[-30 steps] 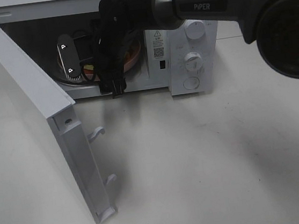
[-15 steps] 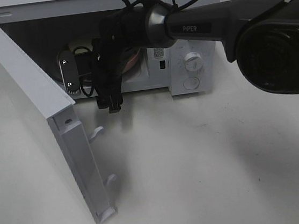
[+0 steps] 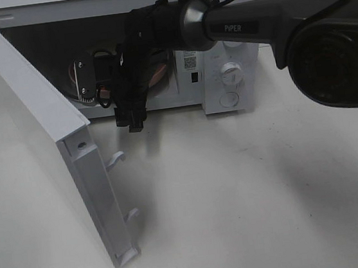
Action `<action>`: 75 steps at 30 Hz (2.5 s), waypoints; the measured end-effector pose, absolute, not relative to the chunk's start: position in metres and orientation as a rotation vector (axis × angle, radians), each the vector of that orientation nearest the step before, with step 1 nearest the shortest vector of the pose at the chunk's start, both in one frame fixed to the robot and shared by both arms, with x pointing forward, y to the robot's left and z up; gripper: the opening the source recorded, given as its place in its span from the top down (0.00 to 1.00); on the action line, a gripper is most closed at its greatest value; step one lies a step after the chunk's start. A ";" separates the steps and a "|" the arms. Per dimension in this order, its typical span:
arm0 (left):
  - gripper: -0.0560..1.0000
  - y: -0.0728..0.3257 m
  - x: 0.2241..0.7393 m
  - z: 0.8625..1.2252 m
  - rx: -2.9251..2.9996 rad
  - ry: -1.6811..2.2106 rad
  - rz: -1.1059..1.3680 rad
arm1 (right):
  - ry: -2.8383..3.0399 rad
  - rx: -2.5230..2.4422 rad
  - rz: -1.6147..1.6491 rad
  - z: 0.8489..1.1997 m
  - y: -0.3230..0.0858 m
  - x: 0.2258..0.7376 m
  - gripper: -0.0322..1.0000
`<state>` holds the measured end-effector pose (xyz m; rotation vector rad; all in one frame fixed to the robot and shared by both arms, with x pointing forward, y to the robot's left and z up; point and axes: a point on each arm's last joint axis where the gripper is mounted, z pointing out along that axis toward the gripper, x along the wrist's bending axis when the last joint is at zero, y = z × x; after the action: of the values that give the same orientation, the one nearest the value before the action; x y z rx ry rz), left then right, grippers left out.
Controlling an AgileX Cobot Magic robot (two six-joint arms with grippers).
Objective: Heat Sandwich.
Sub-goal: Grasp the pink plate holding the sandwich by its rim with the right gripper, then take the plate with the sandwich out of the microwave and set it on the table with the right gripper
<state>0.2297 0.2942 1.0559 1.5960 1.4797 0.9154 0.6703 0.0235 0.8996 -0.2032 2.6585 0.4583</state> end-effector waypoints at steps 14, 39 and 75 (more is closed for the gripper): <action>0.03 0.294 0.230 1.056 1.596 1.480 0.915 | 2.679 -0.213 0.440 0.910 0.021 0.668 0.87; 0.03 0.294 0.230 1.056 1.596 1.480 0.915 | 2.779 -0.324 0.350 0.935 0.004 0.651 0.92; 0.03 0.294 0.230 1.056 1.596 1.480 0.915 | 2.596 -0.819 0.450 0.977 -0.067 0.561 0.92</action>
<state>0.2297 0.2942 1.0559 1.5960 1.4797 0.9154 0.5608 -0.0666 0.9766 -0.8192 2.5957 0.4503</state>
